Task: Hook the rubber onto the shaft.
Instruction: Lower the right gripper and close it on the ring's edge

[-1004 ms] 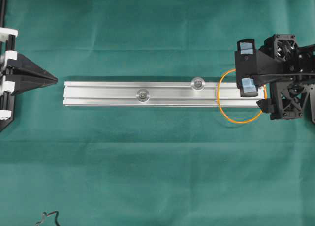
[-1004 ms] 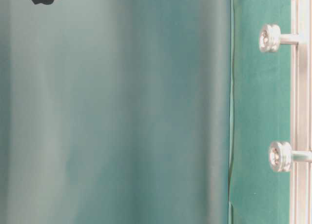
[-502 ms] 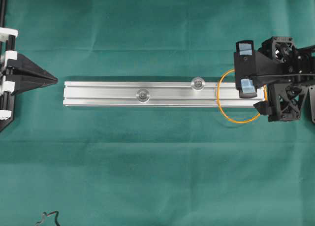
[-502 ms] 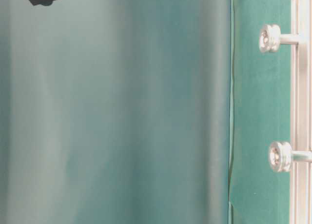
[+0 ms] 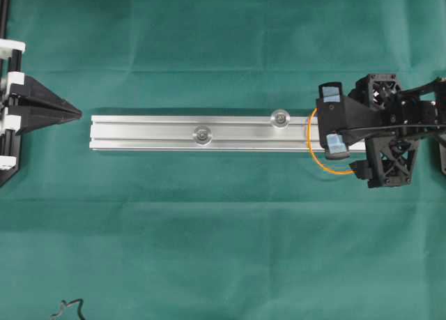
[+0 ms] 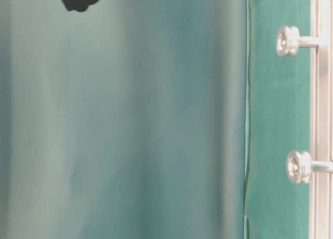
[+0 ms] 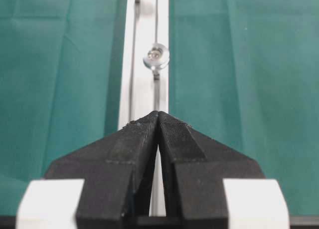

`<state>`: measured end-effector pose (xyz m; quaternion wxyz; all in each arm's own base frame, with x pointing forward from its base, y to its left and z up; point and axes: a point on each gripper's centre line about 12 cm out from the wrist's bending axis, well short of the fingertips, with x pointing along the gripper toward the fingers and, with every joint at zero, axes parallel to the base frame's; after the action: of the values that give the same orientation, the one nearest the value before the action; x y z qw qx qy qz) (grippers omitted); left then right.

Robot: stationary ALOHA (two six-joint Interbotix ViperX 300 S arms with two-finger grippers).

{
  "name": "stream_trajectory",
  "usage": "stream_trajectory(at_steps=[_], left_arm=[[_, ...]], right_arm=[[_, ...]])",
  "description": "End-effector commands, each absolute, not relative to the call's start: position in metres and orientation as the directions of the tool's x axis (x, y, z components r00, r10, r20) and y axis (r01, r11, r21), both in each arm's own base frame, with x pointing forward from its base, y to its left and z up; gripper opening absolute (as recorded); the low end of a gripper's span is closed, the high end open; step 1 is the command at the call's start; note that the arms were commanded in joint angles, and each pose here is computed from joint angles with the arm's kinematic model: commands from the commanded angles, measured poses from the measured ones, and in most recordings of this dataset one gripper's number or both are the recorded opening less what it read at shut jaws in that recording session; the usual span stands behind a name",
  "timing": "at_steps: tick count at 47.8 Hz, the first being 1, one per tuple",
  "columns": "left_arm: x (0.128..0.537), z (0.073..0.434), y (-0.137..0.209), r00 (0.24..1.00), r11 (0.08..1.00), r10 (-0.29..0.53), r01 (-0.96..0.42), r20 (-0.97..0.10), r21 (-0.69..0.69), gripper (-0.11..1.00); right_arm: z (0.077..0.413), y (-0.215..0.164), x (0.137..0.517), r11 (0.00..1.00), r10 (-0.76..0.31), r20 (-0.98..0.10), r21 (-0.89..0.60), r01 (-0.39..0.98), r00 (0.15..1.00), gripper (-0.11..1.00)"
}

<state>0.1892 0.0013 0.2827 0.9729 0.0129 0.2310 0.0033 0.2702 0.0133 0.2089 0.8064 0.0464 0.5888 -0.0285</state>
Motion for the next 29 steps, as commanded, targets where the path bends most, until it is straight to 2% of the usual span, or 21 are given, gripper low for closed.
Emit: stream_trajectory(at_steps=[1, 10, 29], left_arm=[[0.192, 0.295, 0.001, 0.906, 1.000, 0.012, 0.000, -0.423, 0.030, 0.00], [0.192, 0.295, 0.001, 0.906, 1.000, 0.014, -0.001, -0.423, 0.030, 0.00], [0.192, 0.295, 0.001, 0.906, 1.000, 0.012, 0.000, -0.423, 0.030, 0.00]], right_arm=[[0.210, 0.015, 0.274, 0.994, 0.014, -0.945, 0.049, 0.097, 0.326, 0.93], [0.195, 0.020, 0.273, 0.995, 0.018, -0.952, 0.046, 0.084, 0.306, 0.93], [0.170, 0.028, 0.279, 0.997, 0.034, -0.943, 0.056, 0.058, 0.331, 0.93]])
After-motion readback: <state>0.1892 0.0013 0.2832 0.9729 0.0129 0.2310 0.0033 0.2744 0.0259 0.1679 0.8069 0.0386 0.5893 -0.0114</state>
